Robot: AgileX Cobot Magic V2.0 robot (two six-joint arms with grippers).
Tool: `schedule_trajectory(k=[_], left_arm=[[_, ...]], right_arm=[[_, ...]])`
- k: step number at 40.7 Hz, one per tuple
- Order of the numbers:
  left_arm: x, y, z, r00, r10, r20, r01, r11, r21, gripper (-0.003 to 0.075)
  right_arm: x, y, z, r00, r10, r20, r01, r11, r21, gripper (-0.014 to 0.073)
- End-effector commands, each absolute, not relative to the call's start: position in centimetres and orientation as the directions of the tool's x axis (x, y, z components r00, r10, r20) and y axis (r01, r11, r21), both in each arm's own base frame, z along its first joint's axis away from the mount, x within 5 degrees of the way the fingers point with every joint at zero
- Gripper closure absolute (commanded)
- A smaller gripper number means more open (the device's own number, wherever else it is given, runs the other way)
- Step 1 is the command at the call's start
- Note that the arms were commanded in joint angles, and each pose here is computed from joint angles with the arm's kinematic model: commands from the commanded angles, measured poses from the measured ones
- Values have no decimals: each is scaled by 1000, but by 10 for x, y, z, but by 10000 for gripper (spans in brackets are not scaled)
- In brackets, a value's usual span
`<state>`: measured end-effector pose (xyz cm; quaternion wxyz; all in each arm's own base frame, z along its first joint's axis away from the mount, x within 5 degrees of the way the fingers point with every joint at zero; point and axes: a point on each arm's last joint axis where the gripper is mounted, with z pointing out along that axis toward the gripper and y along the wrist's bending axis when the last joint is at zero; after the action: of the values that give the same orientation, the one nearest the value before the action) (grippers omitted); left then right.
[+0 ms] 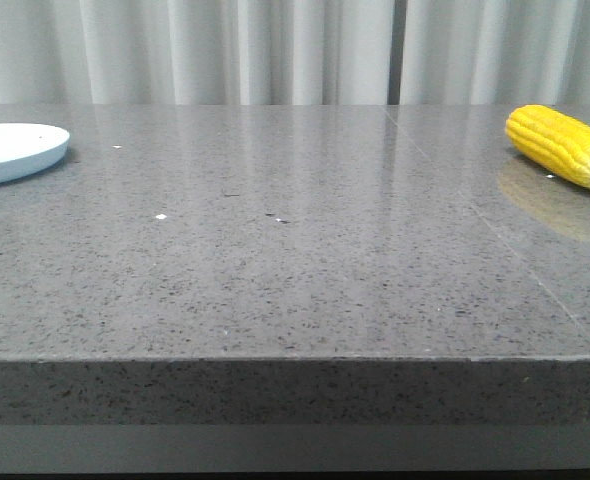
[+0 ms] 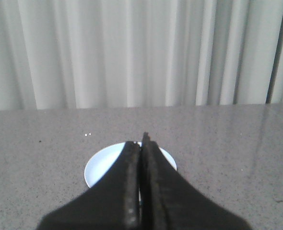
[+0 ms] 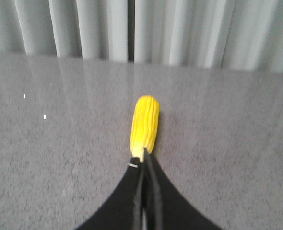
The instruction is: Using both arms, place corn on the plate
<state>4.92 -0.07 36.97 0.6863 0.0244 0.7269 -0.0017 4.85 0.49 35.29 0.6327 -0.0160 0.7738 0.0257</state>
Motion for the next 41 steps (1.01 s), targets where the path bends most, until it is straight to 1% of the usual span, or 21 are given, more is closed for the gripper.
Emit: schedule_trajectory(k=[1, 6, 9, 14, 20, 27, 29, 31, 32, 33, 34, 37, 40, 41], left_arm=[[58, -2, 382, -18, 22, -1000, 44, 999, 21, 741], [67, -2, 380, -55, 24, -998, 45, 999, 22, 741], [70, -3, 378, -82, 26, -996, 45, 999, 22, 741], [73, -3, 371, -164, 29, -986, 44, 999, 22, 741], [78, -3, 369, -191, 31, -981, 44, 999, 23, 741], [82, -3, 363, -259, 34, -965, 44, 999, 23, 740], [83, -3, 361, -278, 35, -960, 44, 999, 24, 740], [84, -3, 359, -298, 36, -954, 44, 999, 24, 729], [85, -3, 358, -306, 36, -951, 44, 999, 24, 714], [86, -3, 358, -310, 36, -950, 44, 999, 24, 683], [86, -3, 358, -311, 36, -950, 44, 999, 24, 653], [87, -3, 358, -315, 37, -948, 44, 999, 24, 516], [88, -3, 357, -319, 37, -947, 44, 999, 24, 335], [89, -3, 357, -321, 37, -946, 44, 999, 24, 278]], right_arm=[[65, 5, 366, -223, 9, -975, -50, 999, 21, 662], [85, 5, 355, -346, 7, -938, -49, 998, 25, 662], [95, 5, 352, -383, 6, -924, -48, 998, 27, 662], [106, 5, 348, -415, 7, -910, -46, 999, 29, 662], [114, 5, 343, -461, 6, -887, -46, 998, 30, 662], [116, 5, 341, -470, 5, -882, -45, 999, 30, 659], [116, 5, 341, -470, 5, -882, -45, 999, 30, 646], [116, 5, 341, -470, 5, -882, -45, 999, 30, 595], [116, 5, 341, -470, 5, -882, -45, 999, 30, 553], [116, 5, 341, -470, 5, -882, -45, 999, 30, 515], [116, 5, 342, -468, 4, -884, -46, 999, 29, 456], [116, 5, 342, -462, 5, -887, -45, 999, 29, 272], [116, 5, 342, -458, 5, -889, -45, 999, 29, 137], [116, 5, 342, -458, 5, -889, -45, 999, 29, 108]])
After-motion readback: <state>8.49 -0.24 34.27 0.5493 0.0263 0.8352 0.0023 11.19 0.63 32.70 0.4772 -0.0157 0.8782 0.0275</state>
